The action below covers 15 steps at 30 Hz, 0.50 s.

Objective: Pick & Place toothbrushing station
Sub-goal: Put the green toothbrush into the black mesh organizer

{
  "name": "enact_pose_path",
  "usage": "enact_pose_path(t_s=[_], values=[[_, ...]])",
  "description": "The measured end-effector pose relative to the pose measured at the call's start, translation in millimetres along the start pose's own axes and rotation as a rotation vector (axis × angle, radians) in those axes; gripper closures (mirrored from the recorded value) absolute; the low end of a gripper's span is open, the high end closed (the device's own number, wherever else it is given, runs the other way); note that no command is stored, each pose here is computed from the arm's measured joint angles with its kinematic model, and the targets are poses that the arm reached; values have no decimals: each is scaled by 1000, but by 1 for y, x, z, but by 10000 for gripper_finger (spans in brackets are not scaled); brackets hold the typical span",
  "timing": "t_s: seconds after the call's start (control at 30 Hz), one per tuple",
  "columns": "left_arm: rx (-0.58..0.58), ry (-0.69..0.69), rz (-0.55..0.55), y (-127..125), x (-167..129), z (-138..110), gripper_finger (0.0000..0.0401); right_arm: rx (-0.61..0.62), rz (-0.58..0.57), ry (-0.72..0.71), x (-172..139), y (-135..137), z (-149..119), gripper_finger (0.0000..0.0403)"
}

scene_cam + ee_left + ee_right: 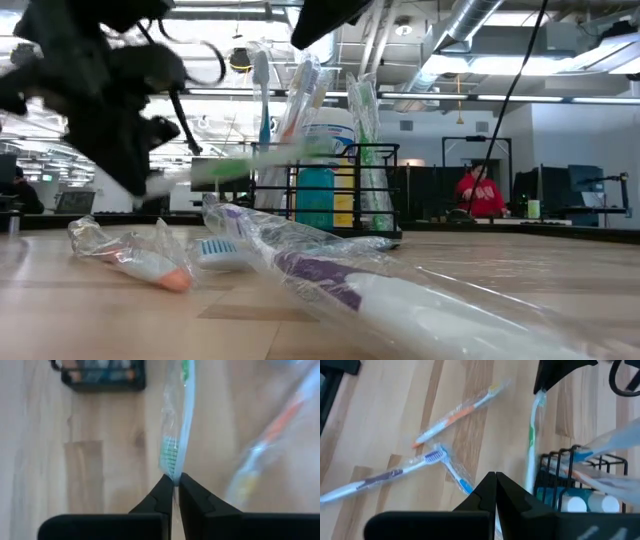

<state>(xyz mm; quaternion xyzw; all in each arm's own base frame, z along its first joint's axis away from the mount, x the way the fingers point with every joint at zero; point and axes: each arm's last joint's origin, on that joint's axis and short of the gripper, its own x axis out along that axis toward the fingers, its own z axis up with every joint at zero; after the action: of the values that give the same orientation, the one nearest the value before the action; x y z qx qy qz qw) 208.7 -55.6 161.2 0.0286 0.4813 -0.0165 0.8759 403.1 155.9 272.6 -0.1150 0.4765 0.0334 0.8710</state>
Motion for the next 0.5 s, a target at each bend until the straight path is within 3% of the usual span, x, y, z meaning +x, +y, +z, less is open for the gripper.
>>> enact_pose_path(t_s=[0.5], values=[[-146,-106,-195,-26,-32,31,395,-6,54,-106,1,-4,11,393]])
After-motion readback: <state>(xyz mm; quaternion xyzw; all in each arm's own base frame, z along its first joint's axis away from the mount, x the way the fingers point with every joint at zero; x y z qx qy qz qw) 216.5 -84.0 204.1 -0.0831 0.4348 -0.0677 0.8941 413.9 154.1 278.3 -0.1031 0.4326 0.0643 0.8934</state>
